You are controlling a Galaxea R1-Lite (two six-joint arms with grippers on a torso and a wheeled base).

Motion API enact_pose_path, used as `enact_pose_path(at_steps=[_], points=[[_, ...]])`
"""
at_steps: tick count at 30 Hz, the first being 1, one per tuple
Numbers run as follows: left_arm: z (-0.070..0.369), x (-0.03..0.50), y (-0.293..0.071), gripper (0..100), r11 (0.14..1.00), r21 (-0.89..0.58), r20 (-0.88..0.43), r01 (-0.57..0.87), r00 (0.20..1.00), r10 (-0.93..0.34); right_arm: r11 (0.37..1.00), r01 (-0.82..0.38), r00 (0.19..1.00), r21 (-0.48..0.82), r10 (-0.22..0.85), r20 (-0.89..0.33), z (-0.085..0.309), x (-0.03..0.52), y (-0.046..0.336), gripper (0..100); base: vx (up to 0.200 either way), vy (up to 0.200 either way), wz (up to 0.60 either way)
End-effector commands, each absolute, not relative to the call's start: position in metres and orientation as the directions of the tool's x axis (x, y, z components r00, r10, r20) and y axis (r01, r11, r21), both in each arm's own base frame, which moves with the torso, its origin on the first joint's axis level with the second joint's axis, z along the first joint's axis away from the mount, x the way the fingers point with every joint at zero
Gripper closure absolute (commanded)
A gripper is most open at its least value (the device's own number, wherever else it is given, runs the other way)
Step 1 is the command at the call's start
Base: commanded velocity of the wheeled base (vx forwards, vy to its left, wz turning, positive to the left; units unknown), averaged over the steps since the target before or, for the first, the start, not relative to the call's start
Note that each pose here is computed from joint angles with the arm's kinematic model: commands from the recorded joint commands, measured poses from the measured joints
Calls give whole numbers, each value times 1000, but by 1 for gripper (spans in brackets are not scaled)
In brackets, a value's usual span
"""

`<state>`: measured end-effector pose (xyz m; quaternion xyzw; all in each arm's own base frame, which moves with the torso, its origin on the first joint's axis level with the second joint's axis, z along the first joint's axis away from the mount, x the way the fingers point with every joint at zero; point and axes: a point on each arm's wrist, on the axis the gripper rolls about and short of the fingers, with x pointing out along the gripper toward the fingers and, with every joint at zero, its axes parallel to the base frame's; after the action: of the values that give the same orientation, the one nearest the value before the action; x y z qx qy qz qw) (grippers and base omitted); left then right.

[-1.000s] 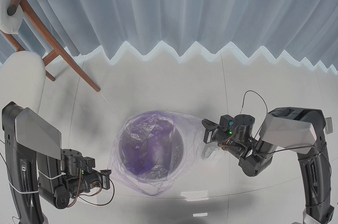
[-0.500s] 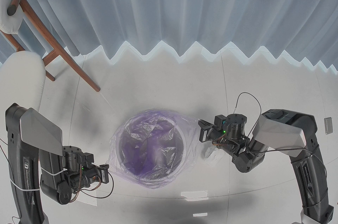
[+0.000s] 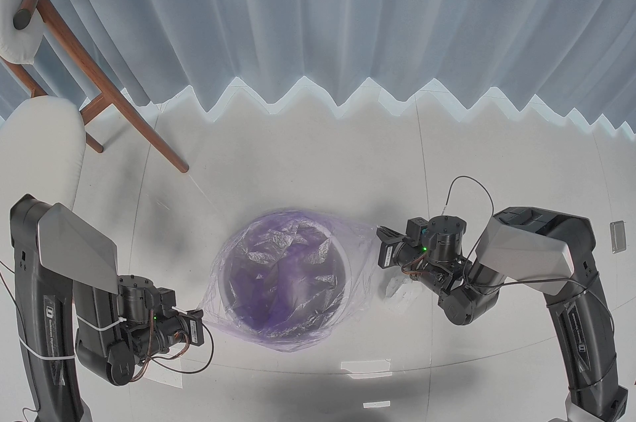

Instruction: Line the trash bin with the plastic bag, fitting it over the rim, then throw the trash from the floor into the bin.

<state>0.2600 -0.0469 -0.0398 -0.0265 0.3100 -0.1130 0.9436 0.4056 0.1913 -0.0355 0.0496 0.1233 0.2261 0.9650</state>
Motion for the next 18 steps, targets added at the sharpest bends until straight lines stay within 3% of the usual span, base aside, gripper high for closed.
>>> enact_pose_path(at_steps=[1,2,3,4,9,14,18], points=[[-42,259,-47,100,974,-116,-589,194,777,-225,893,-424,863,152,449,-234,-40,403,191,100,0,0,0],[-42,259,-47,100,974,-116,-589,194,777,-225,894,-422,863,152,447,-235,-41,403,190,0,0,0,0],[-43,259,-47,100,974,-113,-590,196,776,-224,893,-423,862,152,449,-235,-41,402,190,0,0,0,0],[-43,260,-48,0,974,-112,-585,197,779,-225,893,-423,862,152,449,-235,-41,402,190,0,0,0,0],[-37,248,-47,0,973,-109,-606,202,763,-226,861,-431,874,270,473,-113,-5,387,189,0,0,0,0],[-14,223,-48,0,966,-111,-600,234,759,-253,791,-480,819,380,559,-129,35,342,180,0,0,0,0],[10,215,-48,0,963,-109,-536,247,801,-267,752,-517,789,410,604,-112,61,316,181,0,0,0,0]])
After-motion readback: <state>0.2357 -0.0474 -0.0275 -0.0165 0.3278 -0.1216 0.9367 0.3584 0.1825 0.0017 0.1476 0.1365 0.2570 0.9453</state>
